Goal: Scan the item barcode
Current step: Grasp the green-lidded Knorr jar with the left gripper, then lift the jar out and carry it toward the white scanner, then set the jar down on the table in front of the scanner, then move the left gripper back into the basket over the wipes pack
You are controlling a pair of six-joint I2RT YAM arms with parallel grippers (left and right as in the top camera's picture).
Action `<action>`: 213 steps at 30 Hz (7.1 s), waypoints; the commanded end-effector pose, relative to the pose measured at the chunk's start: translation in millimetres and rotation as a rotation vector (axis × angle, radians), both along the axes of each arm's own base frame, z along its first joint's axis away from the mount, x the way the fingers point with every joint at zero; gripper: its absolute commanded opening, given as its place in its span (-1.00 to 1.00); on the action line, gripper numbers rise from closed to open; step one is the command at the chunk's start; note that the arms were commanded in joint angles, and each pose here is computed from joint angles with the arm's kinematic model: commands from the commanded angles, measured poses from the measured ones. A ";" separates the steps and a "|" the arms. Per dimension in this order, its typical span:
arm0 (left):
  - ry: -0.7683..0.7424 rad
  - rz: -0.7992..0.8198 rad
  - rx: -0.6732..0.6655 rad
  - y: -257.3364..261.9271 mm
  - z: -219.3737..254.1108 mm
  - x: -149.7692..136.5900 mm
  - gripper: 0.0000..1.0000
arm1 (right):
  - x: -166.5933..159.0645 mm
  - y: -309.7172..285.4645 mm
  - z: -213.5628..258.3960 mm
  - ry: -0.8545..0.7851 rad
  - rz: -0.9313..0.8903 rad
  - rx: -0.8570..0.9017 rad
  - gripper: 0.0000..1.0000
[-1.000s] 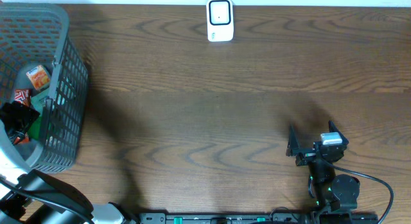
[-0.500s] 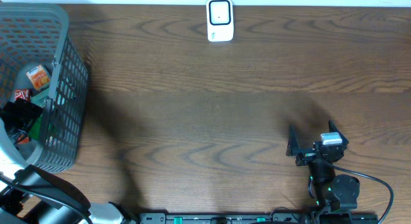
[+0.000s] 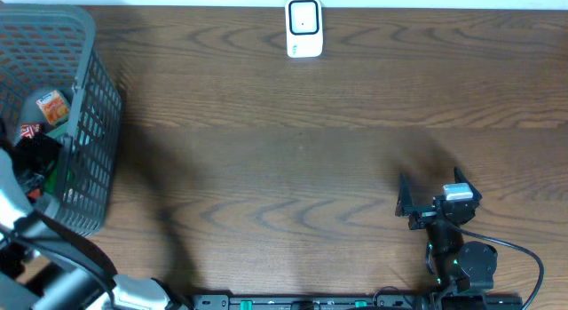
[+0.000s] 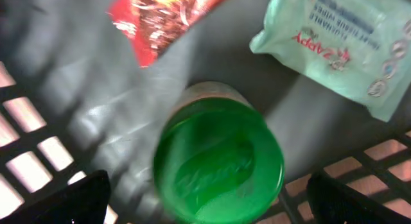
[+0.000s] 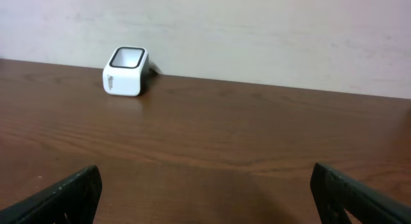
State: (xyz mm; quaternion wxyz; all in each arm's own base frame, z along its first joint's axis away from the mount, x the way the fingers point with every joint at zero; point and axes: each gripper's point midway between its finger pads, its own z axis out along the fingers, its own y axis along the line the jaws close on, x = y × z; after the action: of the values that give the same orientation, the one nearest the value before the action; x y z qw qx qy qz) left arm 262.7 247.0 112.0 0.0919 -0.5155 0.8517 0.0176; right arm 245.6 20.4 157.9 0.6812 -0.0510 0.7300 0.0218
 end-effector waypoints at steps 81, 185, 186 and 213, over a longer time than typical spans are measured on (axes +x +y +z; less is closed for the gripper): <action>-0.766 -0.597 -0.074 -213.1 294.4 86.6 0.39 | -0.2 -0.5 -0.5 0.000 -0.003 -0.008 0.99; -0.530 0.439 0.389 -47.5 269.8 -37.7 0.96 | -0.2 -0.5 -0.5 0.000 -0.003 -0.008 0.99; -0.521 0.460 0.379 -39.4 265.4 -36.6 0.96 | -0.2 -0.5 -0.5 0.000 -0.003 -0.008 0.99; 0.083 0.469 -0.053 23.2 -9.2 56.7 0.96 | -0.2 -0.5 -0.5 0.000 -0.003 -0.008 0.99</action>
State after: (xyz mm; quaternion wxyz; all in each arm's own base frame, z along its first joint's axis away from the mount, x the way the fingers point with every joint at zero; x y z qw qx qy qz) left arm 316.6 273.3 124.7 0.0631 -0.7050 0.7047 0.0502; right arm 245.6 19.8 157.9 0.6812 -0.0498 0.7301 0.0205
